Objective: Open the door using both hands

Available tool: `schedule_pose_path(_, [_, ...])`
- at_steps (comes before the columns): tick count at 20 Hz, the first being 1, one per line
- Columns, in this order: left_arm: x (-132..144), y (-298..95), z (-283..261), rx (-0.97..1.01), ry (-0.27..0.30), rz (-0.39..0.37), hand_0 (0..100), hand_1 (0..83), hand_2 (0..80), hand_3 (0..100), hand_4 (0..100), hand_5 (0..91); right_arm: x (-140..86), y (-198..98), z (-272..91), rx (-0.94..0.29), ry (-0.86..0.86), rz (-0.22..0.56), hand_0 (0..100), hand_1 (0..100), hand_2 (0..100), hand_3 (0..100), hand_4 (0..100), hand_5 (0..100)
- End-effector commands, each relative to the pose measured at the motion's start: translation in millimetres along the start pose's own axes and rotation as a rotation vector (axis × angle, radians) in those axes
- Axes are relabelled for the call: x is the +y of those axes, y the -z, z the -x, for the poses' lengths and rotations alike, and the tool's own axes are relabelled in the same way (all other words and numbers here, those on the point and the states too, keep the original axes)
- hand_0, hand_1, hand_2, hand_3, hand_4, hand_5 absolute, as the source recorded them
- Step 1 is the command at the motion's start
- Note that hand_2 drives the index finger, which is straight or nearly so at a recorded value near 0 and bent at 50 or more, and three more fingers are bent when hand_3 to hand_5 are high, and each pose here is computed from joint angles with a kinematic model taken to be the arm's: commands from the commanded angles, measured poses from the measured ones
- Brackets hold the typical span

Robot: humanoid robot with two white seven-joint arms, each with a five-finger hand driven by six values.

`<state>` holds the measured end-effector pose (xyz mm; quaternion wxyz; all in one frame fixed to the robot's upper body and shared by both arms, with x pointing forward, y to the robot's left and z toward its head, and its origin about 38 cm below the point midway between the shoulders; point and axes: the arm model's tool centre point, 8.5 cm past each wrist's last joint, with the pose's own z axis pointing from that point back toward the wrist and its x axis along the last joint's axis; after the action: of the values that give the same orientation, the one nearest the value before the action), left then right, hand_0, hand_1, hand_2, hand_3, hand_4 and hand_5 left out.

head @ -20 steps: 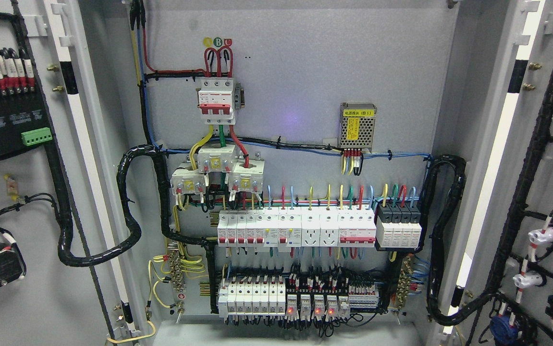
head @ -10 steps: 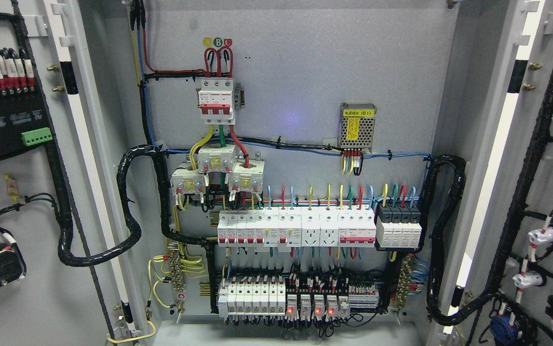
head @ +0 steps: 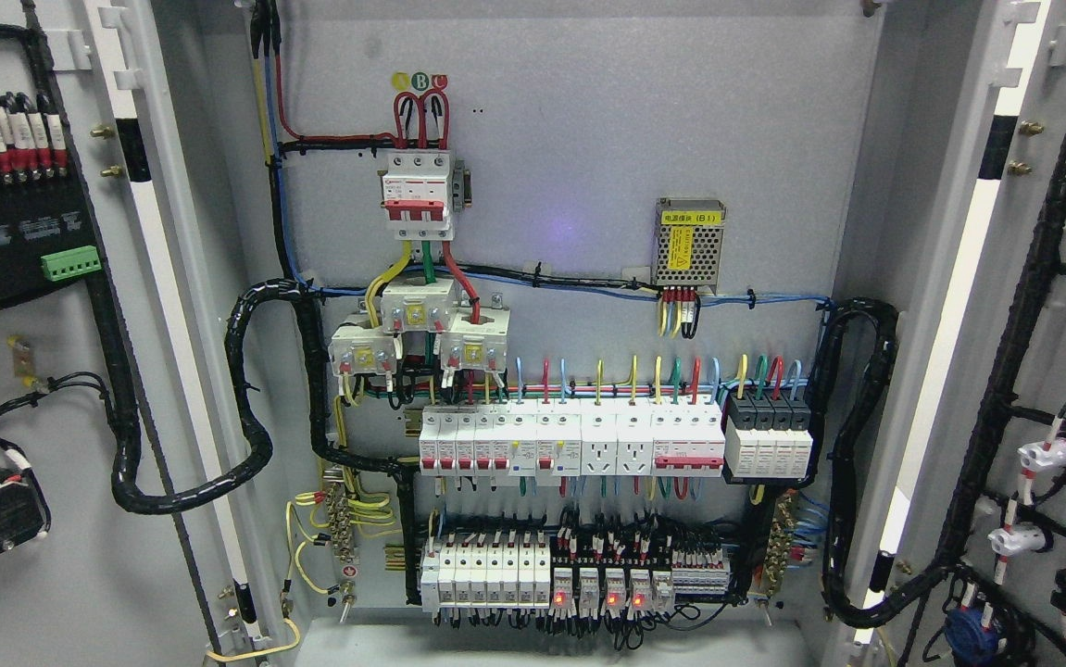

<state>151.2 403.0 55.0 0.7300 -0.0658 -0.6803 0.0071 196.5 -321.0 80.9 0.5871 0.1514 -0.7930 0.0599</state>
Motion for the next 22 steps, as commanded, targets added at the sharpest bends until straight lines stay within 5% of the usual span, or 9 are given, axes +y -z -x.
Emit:
schedule_pose_path(1, [-11.8, -49.3, 102.6, 0.276, -0.113, -0.082, 0, 0.0, 0.0, 0, 0, 0.0, 17.4, -75.6, 94.4, 0.338, 0.094, 0.060, 0, 0, 0, 0, 0, 0])
schedule_pose_path(7, [-36.1, -91.6, 168.9, 0.479, -0.140, -0.078, 0, 0.0, 0.0, 0, 0, 0.0, 33.2, -157.6, 148.7, 0.638, 0.085, 0.051, 0, 0, 0, 0, 0, 0])
schedule_pose_path(16, [-45.5, -151.3, 250.5, 0.761, -0.154, -0.179, 0, 0.0, 0.0, 0, 0, 0.0, 40.4, -259.9, 181.0, 0.939, 0.107, 0.178, 0, 0, 0, 0, 0, 0])
schedule_pose_path(22, [-61.1, -195.6, 291.4, 0.973, -0.207, -0.171, 0, 0.0, 0.0, 0, 0, 0.0, 71.0, -319.7, 193.2, 1.152, 0.107, 0.130, 0, 0, 0, 0, 0, 0])
